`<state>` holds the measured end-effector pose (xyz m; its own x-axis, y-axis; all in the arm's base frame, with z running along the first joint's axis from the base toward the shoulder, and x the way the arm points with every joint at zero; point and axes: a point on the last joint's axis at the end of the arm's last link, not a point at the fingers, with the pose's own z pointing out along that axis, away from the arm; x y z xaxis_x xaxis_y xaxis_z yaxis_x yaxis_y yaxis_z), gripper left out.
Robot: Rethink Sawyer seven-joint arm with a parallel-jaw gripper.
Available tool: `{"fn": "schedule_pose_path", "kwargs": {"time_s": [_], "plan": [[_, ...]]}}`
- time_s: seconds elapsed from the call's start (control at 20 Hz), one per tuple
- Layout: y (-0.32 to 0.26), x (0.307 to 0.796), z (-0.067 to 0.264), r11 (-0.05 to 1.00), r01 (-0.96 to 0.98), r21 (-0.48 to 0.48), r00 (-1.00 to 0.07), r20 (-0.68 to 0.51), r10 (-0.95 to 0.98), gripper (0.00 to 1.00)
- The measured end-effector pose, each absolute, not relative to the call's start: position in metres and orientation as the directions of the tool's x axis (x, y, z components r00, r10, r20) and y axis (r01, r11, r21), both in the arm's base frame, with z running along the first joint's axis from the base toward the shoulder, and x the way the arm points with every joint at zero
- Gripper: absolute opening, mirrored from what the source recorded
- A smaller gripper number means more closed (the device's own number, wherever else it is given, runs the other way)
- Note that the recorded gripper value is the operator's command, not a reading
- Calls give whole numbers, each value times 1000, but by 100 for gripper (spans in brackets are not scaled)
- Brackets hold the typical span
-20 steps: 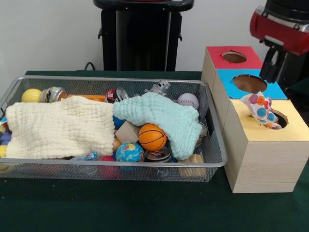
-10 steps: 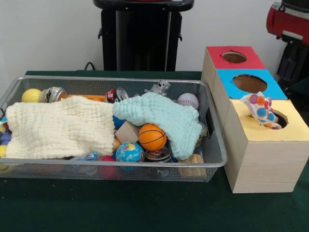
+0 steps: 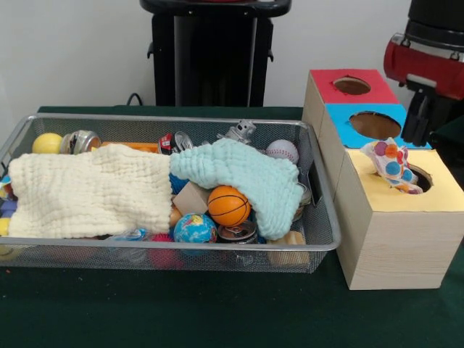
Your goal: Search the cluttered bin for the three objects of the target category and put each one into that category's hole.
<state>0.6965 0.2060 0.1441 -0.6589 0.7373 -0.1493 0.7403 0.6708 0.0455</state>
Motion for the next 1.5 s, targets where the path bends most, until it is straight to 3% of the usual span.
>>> {"fn": "schedule_pose_path", "kwargs": {"time_s": [0.85, 1.5], "plan": [[185, 671, 113, 646, 764, -9, -643, -110, 758, 0], [200, 665, 84, 655, 753, 58, -644, -136, 753, 0]]}}
